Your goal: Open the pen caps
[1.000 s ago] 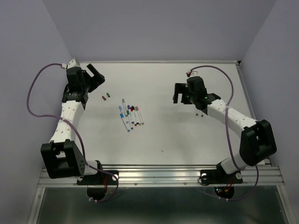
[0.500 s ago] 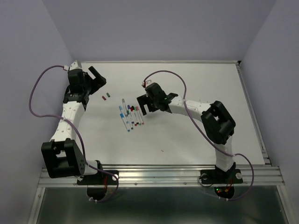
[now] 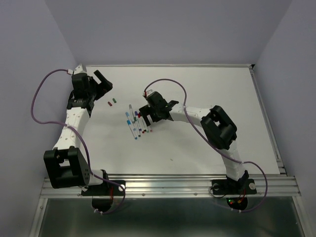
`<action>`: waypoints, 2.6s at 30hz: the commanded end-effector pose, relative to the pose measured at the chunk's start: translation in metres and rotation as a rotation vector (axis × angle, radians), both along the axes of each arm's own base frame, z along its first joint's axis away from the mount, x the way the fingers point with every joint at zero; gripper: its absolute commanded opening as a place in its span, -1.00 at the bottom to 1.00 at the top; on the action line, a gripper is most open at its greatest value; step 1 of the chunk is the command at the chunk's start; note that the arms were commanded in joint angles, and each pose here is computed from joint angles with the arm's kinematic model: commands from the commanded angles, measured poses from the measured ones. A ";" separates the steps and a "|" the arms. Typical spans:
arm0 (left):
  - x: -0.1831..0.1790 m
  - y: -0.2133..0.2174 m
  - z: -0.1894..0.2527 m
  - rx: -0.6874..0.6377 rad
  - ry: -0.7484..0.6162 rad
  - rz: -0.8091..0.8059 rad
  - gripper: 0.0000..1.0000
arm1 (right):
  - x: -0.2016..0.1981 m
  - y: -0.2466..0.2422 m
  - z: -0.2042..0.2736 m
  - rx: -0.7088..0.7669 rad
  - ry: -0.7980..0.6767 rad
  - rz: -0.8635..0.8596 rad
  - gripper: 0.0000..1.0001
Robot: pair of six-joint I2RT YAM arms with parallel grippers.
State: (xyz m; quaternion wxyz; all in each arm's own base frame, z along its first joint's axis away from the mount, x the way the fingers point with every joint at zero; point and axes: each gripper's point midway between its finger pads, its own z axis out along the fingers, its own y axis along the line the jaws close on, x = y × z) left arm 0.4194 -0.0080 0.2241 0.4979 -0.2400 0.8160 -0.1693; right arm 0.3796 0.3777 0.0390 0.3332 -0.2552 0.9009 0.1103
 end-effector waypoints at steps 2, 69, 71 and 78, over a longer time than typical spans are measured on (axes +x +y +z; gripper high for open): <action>0.003 -0.004 0.009 0.008 -0.049 -0.022 0.98 | 0.005 0.008 0.009 -0.009 -0.038 -0.003 1.00; 0.004 -0.233 0.015 -0.160 -0.064 -0.573 0.79 | -0.007 -0.028 0.188 0.417 -0.275 -0.054 -0.99; 0.004 -0.237 0.015 -0.166 -0.060 -0.583 0.73 | -0.003 -0.028 0.191 0.421 -0.289 -0.063 -0.99; 0.000 -0.252 0.017 -0.179 -0.059 -0.620 0.27 | 0.013 -0.025 0.186 0.400 -0.304 -0.111 -0.99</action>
